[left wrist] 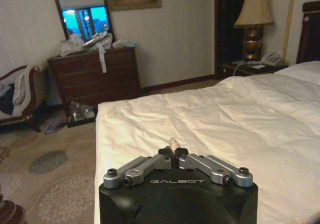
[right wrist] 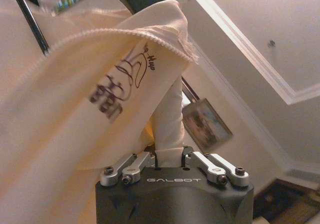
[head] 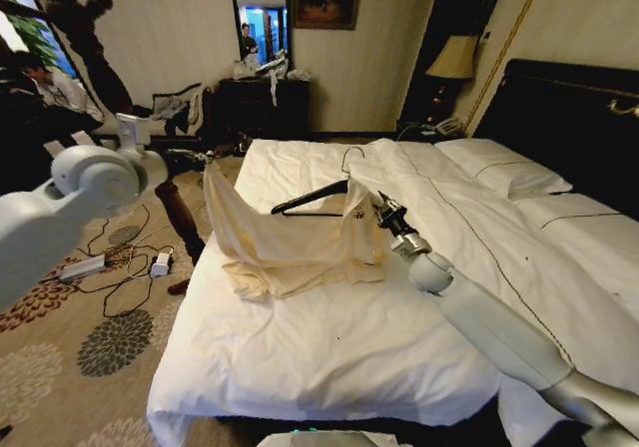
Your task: Pick up the clothes from the bed and hang them on the clothes hanger.
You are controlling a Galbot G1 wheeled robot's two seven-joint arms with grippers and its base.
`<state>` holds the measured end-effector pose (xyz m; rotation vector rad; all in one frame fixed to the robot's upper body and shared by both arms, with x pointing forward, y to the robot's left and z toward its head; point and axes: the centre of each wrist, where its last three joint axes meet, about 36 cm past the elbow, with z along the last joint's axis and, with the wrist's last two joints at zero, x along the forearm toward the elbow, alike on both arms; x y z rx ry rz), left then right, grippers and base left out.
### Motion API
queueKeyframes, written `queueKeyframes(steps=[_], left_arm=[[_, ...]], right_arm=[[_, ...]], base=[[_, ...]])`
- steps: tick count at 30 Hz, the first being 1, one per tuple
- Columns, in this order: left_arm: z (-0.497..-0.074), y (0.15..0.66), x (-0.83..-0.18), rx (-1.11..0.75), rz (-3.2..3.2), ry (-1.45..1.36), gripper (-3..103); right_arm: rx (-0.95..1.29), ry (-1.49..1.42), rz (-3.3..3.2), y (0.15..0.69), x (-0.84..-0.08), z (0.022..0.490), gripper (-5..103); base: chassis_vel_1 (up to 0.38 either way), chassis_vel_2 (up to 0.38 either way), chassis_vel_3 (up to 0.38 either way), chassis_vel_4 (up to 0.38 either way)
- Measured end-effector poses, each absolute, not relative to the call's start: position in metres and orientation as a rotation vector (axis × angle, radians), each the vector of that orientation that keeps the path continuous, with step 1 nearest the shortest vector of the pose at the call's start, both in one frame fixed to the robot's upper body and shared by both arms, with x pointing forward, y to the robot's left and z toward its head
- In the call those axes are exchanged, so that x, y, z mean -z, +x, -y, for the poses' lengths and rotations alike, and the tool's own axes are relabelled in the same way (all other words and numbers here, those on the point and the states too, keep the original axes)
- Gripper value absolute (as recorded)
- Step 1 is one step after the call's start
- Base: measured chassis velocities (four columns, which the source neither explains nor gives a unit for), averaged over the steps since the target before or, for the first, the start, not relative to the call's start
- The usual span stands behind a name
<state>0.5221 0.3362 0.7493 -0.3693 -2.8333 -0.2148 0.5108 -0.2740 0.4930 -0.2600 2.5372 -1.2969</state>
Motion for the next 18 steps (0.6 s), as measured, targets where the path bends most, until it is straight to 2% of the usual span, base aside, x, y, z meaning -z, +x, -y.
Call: queueKeyframes(steps=[5,11,13,18], left_arm=[[-0.319,0.542,-0.747,0.174,2.823,-0.366,1],[-0.284,0.555,-0.754,0.127,2.815,-0.396,1],[-0.266,0.546,-0.764,0.104,2.804,-0.466,1],[-0.258,0.519,-0.776,0.128,2.801,-0.553,1]], right_arm=[[1.236,-0.336,-2.564,0.503,-0.49,0.256,19],[1.272,-0.415,-2.547,0.495,-0.468,0.24,19],[1.306,-0.419,-2.555,0.5,-0.453,0.232,19],[1.34,-0.37,-2.589,0.515,-0.437,0.234,19]], base=[[0.0,0.0,0.0,0.0],[0.0,0.0,0.0,0.0],[0.0,0.0,0.0,0.0],[0.0,0.0,0.0,0.0]])
